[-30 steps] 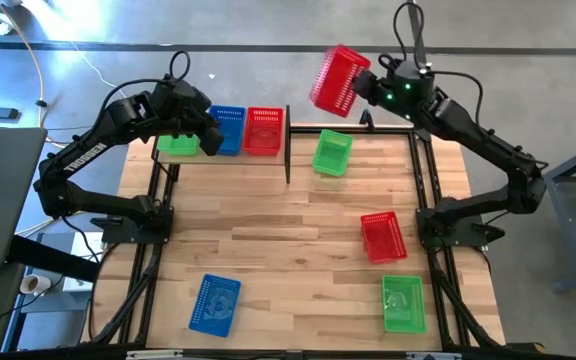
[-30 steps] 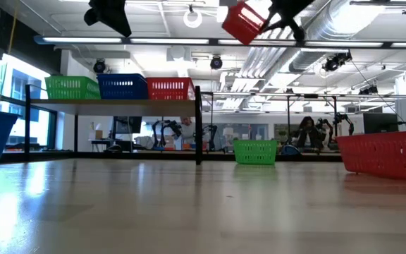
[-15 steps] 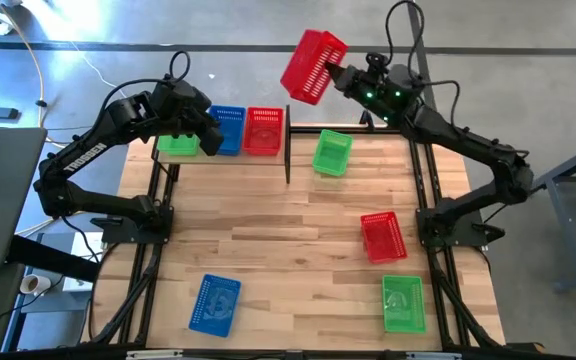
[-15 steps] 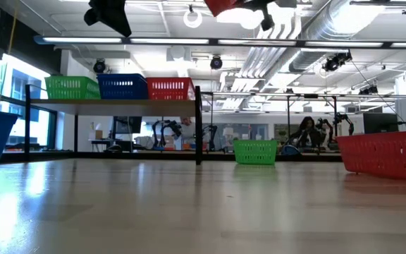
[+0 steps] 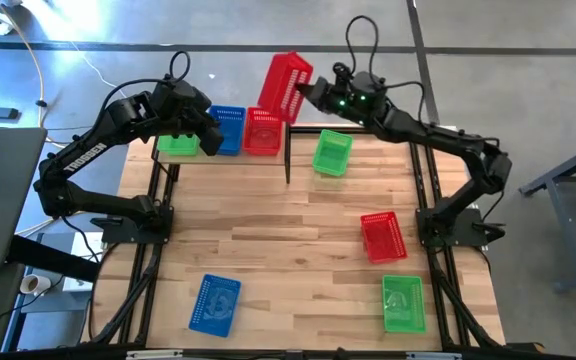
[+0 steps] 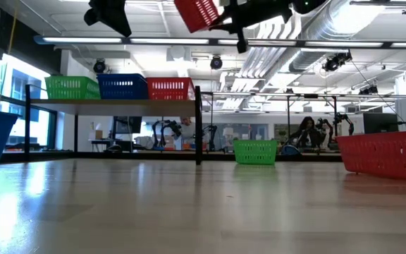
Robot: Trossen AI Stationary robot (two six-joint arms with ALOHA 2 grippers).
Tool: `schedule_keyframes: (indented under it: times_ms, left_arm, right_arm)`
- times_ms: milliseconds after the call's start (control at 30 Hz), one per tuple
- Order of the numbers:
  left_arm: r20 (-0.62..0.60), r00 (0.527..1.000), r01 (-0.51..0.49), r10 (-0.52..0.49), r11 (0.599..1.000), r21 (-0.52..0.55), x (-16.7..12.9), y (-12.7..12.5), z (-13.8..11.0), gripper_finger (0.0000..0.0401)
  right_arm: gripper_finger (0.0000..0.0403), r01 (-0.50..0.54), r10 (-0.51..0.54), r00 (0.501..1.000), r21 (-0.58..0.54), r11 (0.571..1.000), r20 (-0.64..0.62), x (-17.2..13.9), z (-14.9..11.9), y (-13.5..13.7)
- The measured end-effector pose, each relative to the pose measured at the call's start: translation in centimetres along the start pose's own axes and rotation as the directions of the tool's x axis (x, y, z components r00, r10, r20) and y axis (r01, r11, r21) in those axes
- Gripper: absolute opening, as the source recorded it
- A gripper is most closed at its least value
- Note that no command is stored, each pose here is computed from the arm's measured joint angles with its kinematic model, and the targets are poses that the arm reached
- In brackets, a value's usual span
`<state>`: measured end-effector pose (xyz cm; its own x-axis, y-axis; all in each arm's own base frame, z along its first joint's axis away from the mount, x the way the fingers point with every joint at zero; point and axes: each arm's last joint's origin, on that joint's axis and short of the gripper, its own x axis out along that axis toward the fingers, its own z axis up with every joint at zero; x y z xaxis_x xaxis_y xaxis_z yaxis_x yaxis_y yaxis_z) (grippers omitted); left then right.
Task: Stack baskets on shelf by color
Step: Stack the top red bin on top of the red bin on the shelf
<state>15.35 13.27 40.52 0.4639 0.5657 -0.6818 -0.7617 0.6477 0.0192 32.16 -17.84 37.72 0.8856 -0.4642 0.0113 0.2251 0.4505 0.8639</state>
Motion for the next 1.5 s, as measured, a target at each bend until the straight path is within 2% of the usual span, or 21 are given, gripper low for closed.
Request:
schedule_keyframes:
  times_ms: [200, 333, 500, 667, 933, 1133, 1500]
  left_arm:
    - [0.000, 1.000, 0.000, 0.000, 1.000, 0.000, 0.0, 0.0, 0.0, 0.0044]
    - [0.000, 1.000, 0.000, 0.000, 1.000, 0.000, 0.0, 0.0, 0.0, 0.0044]
    - [0.000, 1.000, 0.000, 0.000, 1.000, 0.000, 0.0, 0.0, 0.0, 0.0044]
    - [0.000, 1.000, -0.001, 0.001, 1.000, -0.015, 0.0, 0.0, 0.0, 0.0044]
    - [0.000, 1.000, -0.003, 0.003, 1.000, -0.030, 0.0, 0.0, 0.0, 0.0044]
    - [0.000, 1.000, -0.003, 0.003, 0.999, -0.049, 0.0, 0.0, 0.0, 0.0044]
    - [-0.002, 1.000, 0.001, -0.001, 0.997, -0.072, 0.0, 0.0, 0.0, 0.0044]
  right_arm:
    - [0.0000, 0.043, -0.044, 0.998, -0.018, 0.999, -0.055, 0.5, -0.4, -0.6]
    - [0.0000, 0.071, -0.079, 0.994, -0.100, 0.992, -0.081, 0.9, 0.6, 1.2]
    - [0.0000, 0.103, -0.122, 0.984, -0.142, 0.985, -0.132, 2.5, 1.5, 2.6]
    - [0.0000, 0.206, -0.235, 0.952, -0.158, 0.966, -0.198, 3.5, 1.9, 3.2]
    - [0.0000, 0.316, -0.331, 0.907, -0.096, 0.944, -0.260, 4.5, 1.5, 2.6]
    - [0.0000, 0.446, -0.442, 0.832, -0.070, 0.892, -0.336, 4.5, 0.2, 1.1]
    - [0.0000, 0.479, -0.440, 0.789, -0.019, 0.878, -0.428, 6.5, -2.8, -0.5]
